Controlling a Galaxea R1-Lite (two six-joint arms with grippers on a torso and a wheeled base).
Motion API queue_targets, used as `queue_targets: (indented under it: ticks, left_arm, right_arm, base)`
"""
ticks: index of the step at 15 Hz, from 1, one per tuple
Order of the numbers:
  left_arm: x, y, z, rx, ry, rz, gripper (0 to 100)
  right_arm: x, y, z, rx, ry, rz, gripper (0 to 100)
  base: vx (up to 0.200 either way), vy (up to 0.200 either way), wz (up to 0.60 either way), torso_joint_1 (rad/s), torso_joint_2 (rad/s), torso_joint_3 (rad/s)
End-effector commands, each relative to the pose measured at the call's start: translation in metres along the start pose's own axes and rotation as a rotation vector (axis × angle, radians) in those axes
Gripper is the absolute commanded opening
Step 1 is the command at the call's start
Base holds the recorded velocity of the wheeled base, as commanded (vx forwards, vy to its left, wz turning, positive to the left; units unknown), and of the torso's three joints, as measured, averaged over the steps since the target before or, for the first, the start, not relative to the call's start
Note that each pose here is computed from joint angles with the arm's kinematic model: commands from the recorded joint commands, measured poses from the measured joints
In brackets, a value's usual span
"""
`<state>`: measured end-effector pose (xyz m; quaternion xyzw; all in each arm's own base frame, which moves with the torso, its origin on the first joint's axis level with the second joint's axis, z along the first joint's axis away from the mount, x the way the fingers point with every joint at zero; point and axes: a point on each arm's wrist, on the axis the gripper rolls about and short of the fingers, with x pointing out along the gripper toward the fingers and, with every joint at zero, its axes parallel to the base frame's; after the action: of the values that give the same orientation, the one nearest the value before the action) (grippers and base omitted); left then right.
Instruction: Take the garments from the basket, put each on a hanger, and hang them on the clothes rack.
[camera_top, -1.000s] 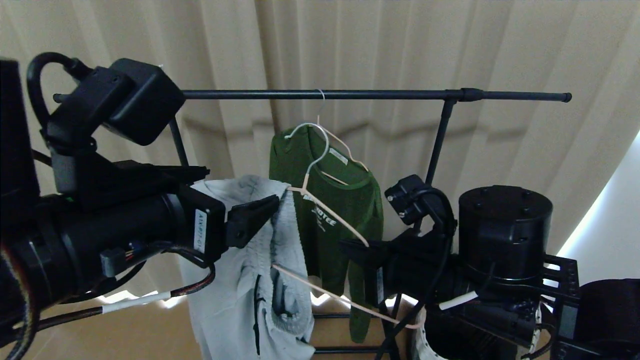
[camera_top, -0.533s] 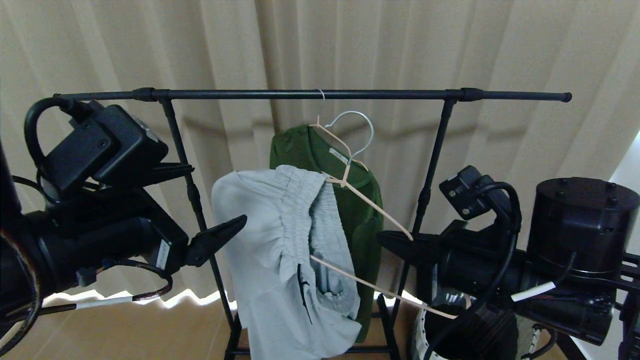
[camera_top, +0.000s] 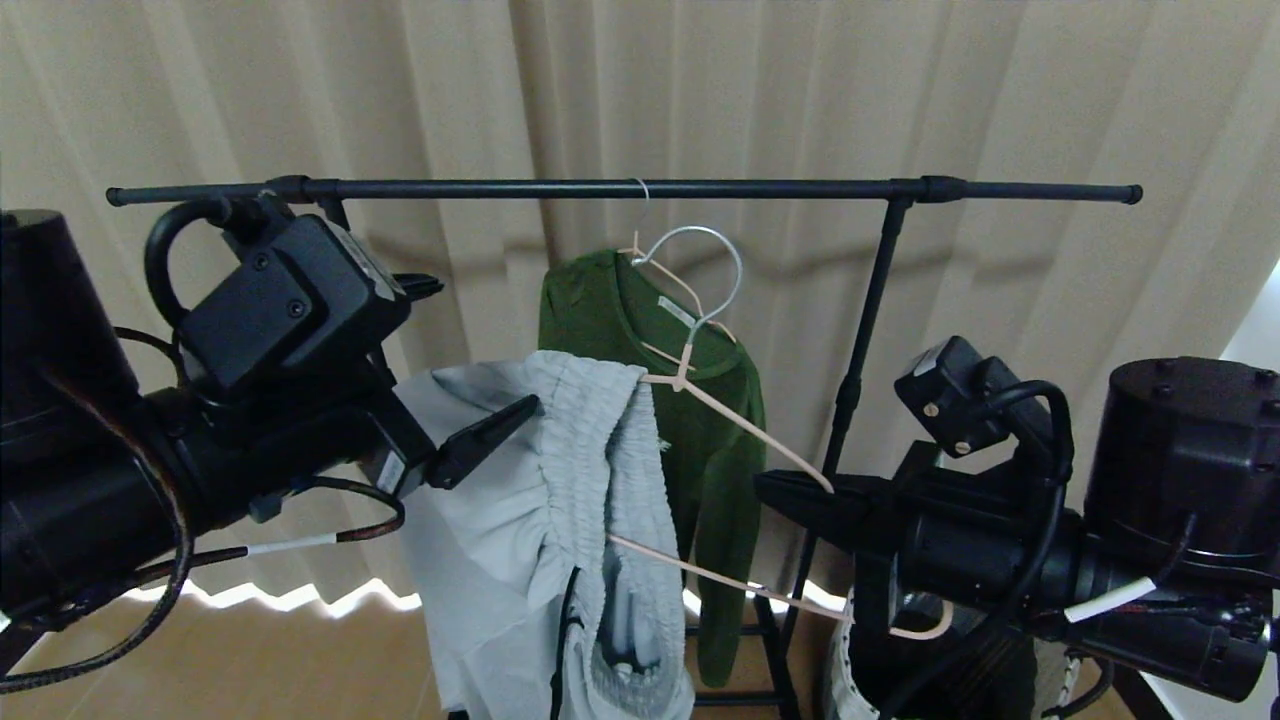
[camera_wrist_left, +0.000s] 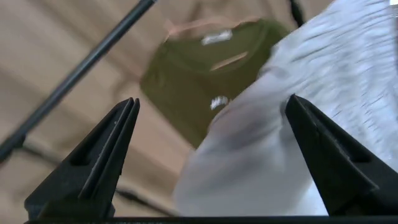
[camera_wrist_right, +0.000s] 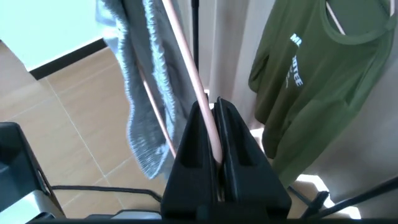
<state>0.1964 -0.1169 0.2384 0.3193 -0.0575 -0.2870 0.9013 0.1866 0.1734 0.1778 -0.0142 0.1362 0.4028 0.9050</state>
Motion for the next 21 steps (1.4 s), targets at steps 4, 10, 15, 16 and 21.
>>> queue_targets:
  ticks: [4,10,15,16,21]
  left_arm:
    - [0.013,-0.008,-0.004,0.01,0.017,-0.046,100]
    - [0.015,-0.012,-0.011,0.092,0.039,-0.061,100]
    - [0.011,-0.018,-0.018,0.092,0.059,-0.082,100]
    - [0.01,-0.019,-0.019,0.091,0.063,-0.086,100]
    - [0.008,-0.019,-0.02,0.09,0.063,-0.088,100]
  right_arm:
    - [0.012,0.006,-0.001,-0.056,0.015,0.072,0]
    - [0.012,0.014,0.003,-0.076,-0.003,0.103,0]
    - [0.008,0.015,0.006,-0.081,-0.02,0.114,0]
    - [0.007,0.016,0.007,-0.082,-0.024,0.115,0]
    - [0.003,0.016,0.009,-0.084,-0.034,0.127,0]
  base:
    - [0.0,0.0,0.0,0.0,0.0,0.0]
    - [0.0,0.0,0.0,0.0,0.0,0.0]
    - [0.0,0.0,0.0,0.0,0.0,0.0]
    - [0.0,0.0,0.0,0.0,0.0,0.0]
    - [0.0,0.0,0.0,0.0,0.0,0.0]
